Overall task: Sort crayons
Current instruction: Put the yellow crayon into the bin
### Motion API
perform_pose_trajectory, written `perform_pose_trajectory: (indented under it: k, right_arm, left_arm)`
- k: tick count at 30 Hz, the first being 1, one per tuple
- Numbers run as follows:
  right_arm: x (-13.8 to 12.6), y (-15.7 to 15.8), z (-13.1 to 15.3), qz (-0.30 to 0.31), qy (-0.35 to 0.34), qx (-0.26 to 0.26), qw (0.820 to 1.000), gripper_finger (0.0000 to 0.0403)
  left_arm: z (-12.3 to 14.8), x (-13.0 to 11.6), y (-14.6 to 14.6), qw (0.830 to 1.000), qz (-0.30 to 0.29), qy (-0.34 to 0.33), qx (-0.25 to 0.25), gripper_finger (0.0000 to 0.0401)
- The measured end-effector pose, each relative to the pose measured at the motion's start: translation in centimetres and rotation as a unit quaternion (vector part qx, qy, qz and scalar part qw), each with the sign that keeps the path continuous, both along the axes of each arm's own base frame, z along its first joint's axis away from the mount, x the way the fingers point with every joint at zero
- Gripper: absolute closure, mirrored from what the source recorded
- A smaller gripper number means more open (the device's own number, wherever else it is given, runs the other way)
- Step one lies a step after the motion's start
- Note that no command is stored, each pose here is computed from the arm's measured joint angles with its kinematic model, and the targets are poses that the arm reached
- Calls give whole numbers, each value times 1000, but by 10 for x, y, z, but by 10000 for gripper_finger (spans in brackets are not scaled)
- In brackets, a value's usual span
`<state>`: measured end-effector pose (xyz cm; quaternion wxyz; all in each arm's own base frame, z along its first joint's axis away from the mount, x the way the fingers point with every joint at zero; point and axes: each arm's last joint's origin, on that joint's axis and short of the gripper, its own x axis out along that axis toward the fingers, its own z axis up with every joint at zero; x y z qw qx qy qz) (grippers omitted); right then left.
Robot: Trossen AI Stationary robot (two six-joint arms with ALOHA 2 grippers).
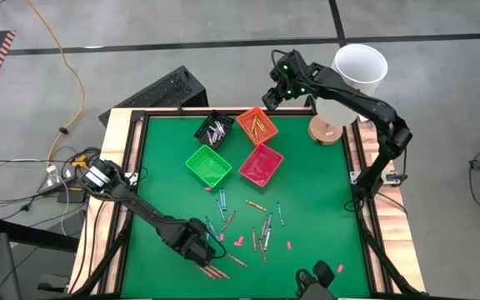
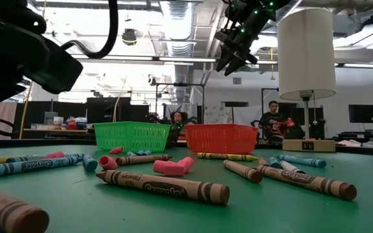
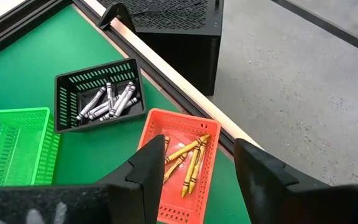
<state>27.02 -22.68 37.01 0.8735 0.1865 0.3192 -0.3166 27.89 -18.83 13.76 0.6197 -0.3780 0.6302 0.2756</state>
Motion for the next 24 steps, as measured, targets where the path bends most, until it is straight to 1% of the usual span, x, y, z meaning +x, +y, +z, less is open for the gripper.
perform_pose_trajectory:
  k: [2, 7, 8, 11, 13, 17, 20, 23, 24]
  right_arm:
    - [0, 0, 0, 0, 1, 1, 1000, 216]
    - [0, 1, 0, 1, 3, 2, 1000, 216]
    - [0, 1, -1, 3, 4, 1, 1000, 216]
    - [0, 1, -1, 6, 7, 0, 1000, 216]
    - [0, 2, 0, 14, 1, 5, 1000, 216]
    - [-1, 5, 8, 41, -34, 6, 999, 216]
    - [-5, 11, 19, 61, -61, 3, 996, 216]
    - [-12, 19, 33, 85, -97, -1, 992, 216]
    - [-15, 23, 39, 97, -112, -4, 989, 216]
  left_arm:
    - [-1, 0, 0, 1000, -1, 2, 1, 279]
    - [-1, -2, 1, 1000, -4, 8, 5, 377]
    - [-1, -2, 1, 1000, -4, 8, 5, 387]
    - [-1, -1, 2, 1000, 3, 8, 5, 389]
    - [5, 1, 2, 1000, 4, 1, 10, 390]
    - [28, 2, 6, 998, -2, -19, 65, 397]
    - [52, 1, 17, 995, -2, -39, 87, 397]
    - [68, -6, 28, 993, -4, -44, 113, 397]
    - [75, -9, 33, 990, -4, -53, 129, 397]
